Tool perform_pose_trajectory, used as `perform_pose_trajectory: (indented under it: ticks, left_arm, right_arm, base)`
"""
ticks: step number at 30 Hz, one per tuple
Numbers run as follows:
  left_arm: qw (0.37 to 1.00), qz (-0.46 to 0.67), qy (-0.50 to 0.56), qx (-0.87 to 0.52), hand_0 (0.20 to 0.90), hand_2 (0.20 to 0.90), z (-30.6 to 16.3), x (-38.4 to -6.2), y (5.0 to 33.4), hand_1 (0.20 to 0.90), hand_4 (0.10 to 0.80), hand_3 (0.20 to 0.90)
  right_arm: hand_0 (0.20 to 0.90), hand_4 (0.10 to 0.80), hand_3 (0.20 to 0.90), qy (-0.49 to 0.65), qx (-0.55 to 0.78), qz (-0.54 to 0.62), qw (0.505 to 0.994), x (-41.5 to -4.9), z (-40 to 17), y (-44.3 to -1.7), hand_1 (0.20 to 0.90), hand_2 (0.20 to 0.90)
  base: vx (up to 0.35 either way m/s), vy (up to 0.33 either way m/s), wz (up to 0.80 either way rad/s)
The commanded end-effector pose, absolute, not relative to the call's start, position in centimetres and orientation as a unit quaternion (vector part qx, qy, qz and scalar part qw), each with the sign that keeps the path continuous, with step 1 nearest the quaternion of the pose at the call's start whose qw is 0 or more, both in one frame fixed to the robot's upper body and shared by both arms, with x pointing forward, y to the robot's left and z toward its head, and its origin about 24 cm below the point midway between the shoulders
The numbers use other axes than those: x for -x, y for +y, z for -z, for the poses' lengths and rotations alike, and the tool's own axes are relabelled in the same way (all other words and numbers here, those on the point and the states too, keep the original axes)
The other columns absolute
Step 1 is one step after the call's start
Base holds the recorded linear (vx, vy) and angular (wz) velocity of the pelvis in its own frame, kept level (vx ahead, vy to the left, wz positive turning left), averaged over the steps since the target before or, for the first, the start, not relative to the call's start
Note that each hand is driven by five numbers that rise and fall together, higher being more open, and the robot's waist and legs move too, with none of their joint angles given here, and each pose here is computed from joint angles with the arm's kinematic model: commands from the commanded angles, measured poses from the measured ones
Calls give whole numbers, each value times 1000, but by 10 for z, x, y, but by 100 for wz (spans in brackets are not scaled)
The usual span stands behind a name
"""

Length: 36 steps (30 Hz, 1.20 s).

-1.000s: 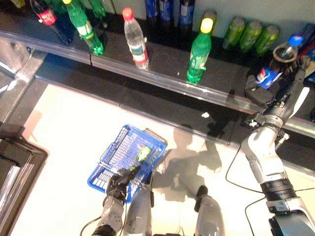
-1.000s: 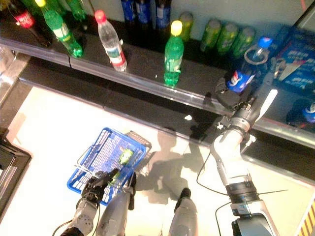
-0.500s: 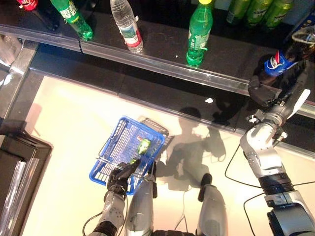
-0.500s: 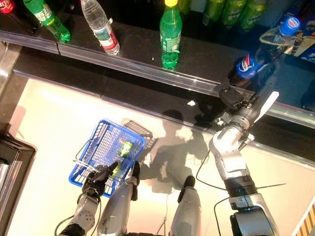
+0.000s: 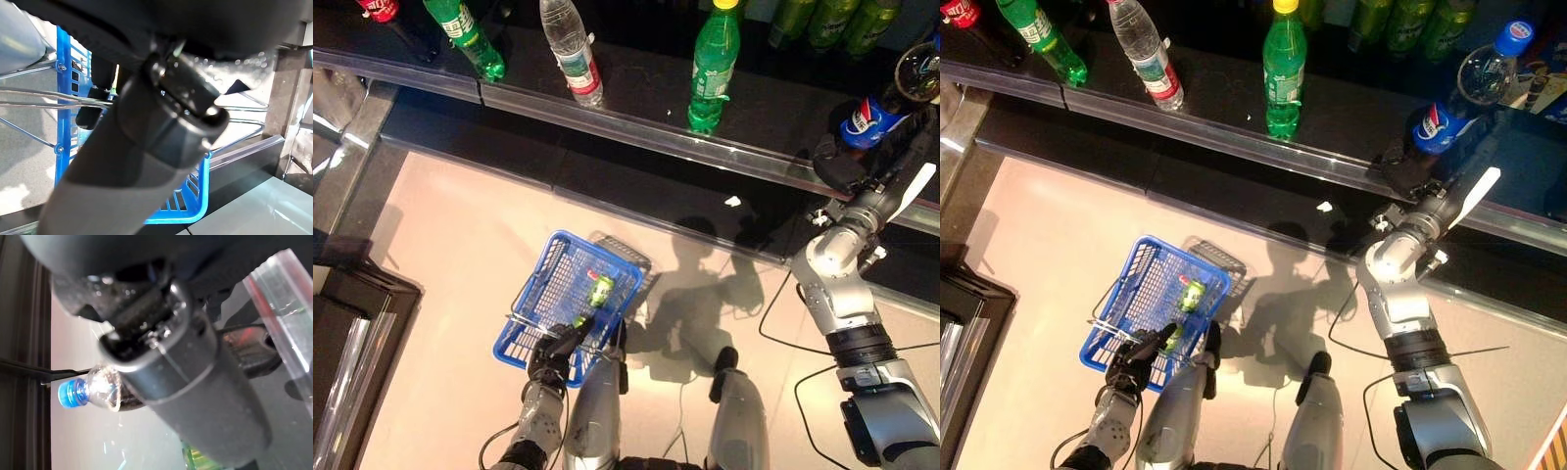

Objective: Pick up the drink and place into the basket.

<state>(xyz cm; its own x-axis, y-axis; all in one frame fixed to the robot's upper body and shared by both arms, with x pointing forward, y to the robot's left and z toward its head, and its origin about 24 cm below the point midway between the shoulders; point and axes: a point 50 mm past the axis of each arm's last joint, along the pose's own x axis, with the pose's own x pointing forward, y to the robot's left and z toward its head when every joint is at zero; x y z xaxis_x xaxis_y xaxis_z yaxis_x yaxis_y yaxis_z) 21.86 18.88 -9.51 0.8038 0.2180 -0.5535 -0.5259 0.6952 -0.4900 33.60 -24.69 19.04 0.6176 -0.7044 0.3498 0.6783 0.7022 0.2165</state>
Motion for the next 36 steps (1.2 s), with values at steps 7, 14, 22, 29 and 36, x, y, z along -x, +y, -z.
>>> perform_pose_trajectory:
  ticks: [7,14,22,29,36]
  left_arm:
    - [892,-216,277,284,300,300,113,-178,202,300,100,200]
    - [894,-203,283,282,300,300,113,-177,202,300,100,200]
    - [893,-201,287,282,300,300,113,-176,204,300,100,200]
    - [897,-189,283,283,300,300,111,-177,205,300,100,200]
    - [897,-187,271,294,300,300,108,-177,210,300,100,200]
  right_arm:
    - [900,800,900,-359,-62,397,843,-331,-291,-262,900,900]
    - [900,800,900,-354,-67,404,841,-338,-304,-268,900,900]
    - [900,800,900,-346,-55,424,835,-343,-320,-281,900,900]
    - [300,100,200,-352,-62,446,821,-344,-336,-294,300,300]
    - [300,100,200,-375,-55,447,810,-340,-353,-298,300,300]
  base:
    - [21,-7,0]
    - [20,-1,0]
    - [17,7,1]
    - [6,3,2]
    - [-2,8,2]
